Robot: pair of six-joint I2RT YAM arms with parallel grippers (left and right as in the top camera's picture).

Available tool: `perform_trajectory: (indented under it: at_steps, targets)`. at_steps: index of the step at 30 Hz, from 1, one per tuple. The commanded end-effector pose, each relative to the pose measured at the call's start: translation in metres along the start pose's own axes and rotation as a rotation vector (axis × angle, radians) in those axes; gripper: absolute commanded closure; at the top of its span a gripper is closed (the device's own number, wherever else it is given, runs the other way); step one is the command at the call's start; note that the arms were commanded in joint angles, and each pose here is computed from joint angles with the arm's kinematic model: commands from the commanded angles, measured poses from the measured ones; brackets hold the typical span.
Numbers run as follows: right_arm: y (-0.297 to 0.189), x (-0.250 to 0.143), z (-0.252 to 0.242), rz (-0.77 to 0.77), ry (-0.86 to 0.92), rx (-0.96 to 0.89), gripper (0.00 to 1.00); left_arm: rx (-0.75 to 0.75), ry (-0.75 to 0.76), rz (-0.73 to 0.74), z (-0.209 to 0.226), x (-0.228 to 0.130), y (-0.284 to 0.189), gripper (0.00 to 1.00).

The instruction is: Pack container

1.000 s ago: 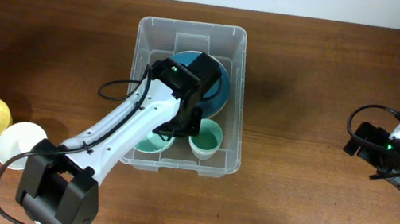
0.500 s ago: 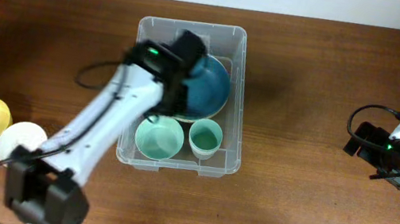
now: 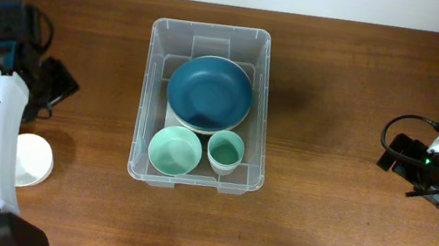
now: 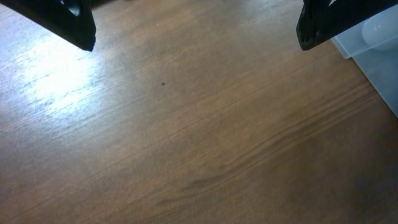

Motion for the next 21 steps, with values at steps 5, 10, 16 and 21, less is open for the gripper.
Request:
perform_trajectory:
  at_steps: [5,10,16,21]
  targets:
    - [-0.007,0.002,0.000,-0.027,-0.007,0.007,0.01,0.105,-0.098,0.128,0.058,-0.029,0.084,0.28]
    - [-0.007,0.002,0.000,-0.027,-0.007,0.007,0.01,0.130,-0.082,0.141,0.066,-0.041,0.110,0.28]
    - [-0.007,0.002,0.000,-0.027,-0.008,0.007,0.01,0.207,-0.072,0.153,0.076,-0.043,0.132,0.28]
    - [-0.007,0.002,0.000,-0.027,-0.008,0.007,0.01,0.234,-0.068,0.179,0.077,-0.045,0.152,0.28]
Point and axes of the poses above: each gripper's point midway between its finger pads, its own y axis out along the fingers, its own z axis along the line the jaws close on, x = y × z, the point moved 3 cm from there along -y, back along the fingers, and after that the axes turned 9 degrees about -y, right-handed, at the moved point
